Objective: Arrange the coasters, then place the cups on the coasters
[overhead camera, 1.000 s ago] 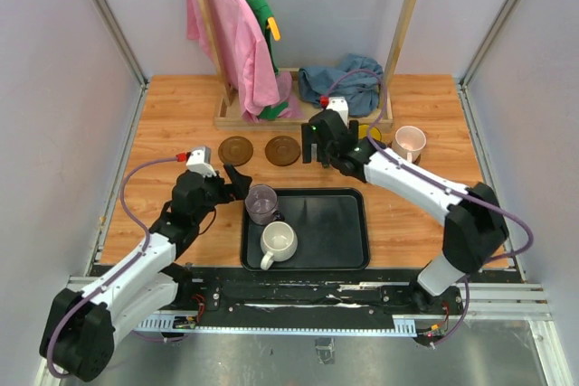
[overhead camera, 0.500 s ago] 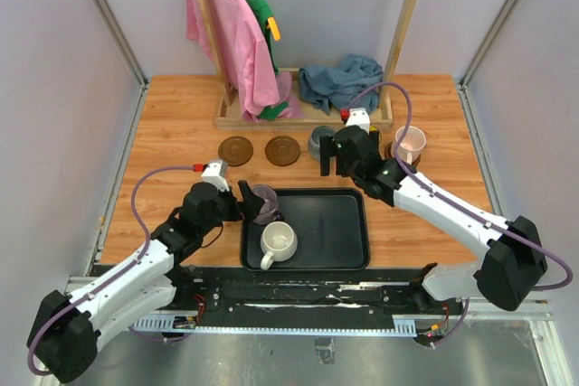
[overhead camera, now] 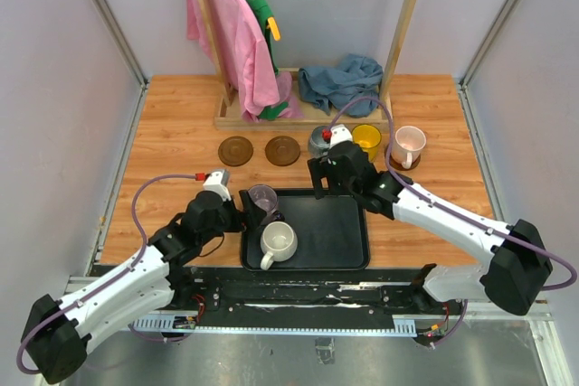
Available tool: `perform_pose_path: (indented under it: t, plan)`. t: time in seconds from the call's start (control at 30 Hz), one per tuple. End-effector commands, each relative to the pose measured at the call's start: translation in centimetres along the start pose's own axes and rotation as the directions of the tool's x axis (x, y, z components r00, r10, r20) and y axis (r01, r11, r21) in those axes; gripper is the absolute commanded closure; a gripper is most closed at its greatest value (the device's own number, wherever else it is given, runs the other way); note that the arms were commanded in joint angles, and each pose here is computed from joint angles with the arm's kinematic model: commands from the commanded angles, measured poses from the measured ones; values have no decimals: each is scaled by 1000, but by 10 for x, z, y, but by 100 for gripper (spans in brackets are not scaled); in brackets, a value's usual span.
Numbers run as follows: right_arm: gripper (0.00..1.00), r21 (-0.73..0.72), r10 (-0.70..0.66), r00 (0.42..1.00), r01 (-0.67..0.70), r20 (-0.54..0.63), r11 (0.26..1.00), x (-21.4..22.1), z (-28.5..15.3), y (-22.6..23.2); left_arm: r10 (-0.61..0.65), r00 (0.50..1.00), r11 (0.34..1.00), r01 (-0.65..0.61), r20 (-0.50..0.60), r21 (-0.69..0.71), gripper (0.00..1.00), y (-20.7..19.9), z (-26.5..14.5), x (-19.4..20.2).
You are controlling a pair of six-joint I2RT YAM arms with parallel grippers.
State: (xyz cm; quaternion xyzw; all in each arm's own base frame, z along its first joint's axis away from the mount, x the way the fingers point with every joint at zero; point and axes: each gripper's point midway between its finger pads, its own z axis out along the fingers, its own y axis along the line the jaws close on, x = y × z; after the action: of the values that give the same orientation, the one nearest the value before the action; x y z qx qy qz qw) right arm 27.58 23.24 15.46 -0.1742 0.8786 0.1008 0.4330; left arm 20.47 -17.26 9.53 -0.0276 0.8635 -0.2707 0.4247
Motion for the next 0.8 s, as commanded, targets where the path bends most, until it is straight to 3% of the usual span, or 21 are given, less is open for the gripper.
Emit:
perform_pose_path:
  t: [0.0, 0.1, 0.27, 0.47, 0.77]
  plan:
    - [19, -75, -58, 998, 57, -10, 996, 8, 1, 19, -31, 999, 999, 32, 31, -33, 10, 5, 0, -2]
    - [29, -131, -77, 997, 74, -18, 989, 10, 2, 34, -25, 998, 999, 28, 62, -45, 17, 7, 3, -8]
    - [36, -184, -152, 988, 145, -22, 972, 11, 3, 59, -10, 997, 998, 14, 77, -59, 31, 9, 13, -10]
    - [37, -223, -220, 974, 202, -58, 954, 19, 8, 80, 11, 997, 998, -7, 71, -58, 43, 7, 26, -9]
    - [40, -294, -268, 954, 221, -132, 930, 42, 22, 101, 86, 979, 996, -77, 183, -54, 44, -2, 37, -39]
